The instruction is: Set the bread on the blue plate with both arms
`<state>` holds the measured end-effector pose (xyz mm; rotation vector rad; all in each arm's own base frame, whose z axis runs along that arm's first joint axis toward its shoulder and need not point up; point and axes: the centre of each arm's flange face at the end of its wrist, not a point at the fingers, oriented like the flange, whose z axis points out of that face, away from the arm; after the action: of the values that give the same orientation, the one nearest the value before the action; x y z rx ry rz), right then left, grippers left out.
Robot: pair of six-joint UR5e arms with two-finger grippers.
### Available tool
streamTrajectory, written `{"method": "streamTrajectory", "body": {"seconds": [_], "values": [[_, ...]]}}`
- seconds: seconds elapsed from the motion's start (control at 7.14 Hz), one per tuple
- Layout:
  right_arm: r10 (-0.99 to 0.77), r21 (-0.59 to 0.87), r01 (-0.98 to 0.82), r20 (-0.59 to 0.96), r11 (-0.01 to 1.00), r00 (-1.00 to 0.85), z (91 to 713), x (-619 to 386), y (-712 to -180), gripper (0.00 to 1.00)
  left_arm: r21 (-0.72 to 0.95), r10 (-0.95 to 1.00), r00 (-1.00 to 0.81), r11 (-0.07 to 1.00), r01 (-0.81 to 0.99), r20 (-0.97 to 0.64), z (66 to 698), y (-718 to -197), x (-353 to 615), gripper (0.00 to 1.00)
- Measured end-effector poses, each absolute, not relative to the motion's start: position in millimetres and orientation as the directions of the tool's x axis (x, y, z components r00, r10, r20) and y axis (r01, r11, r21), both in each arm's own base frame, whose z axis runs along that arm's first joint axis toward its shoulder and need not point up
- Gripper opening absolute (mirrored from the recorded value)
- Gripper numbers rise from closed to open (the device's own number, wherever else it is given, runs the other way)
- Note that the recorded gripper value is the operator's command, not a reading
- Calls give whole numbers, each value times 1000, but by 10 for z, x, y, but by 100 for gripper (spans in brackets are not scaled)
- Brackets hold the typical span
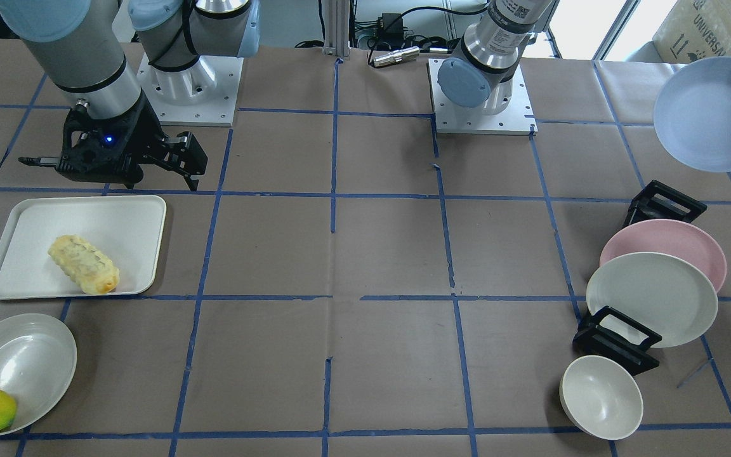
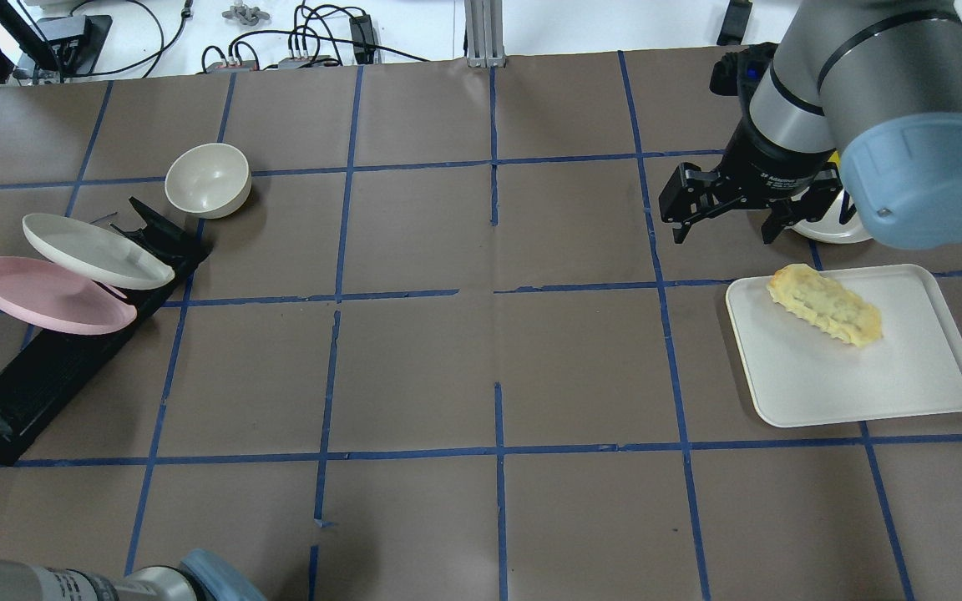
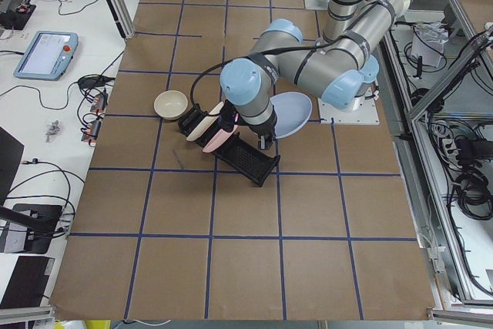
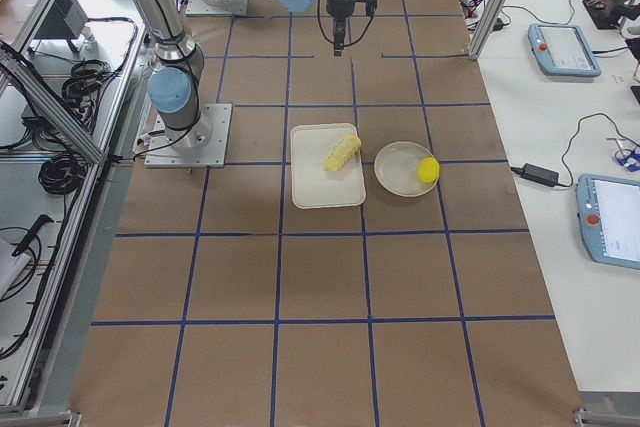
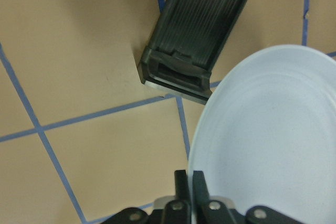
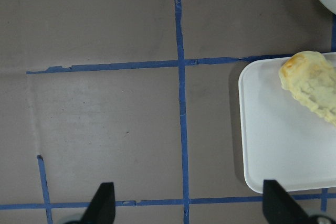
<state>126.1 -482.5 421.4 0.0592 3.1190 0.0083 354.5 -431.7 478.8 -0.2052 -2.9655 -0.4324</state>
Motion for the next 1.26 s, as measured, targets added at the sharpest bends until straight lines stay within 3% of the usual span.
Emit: {"method": "streamTrajectory", "body": {"seconds": [0.7, 1.26], "values": [[37, 6, 37, -20, 999, -999, 4197, 1246, -4845, 100, 233, 4, -984, 971, 46, 178, 4716, -5395, 1456, 2], [38, 4, 37, -20, 999, -999, 4206, 1244, -4850, 100, 160, -95, -986, 985, -73, 137, 3789, -6175, -250, 1]]}}
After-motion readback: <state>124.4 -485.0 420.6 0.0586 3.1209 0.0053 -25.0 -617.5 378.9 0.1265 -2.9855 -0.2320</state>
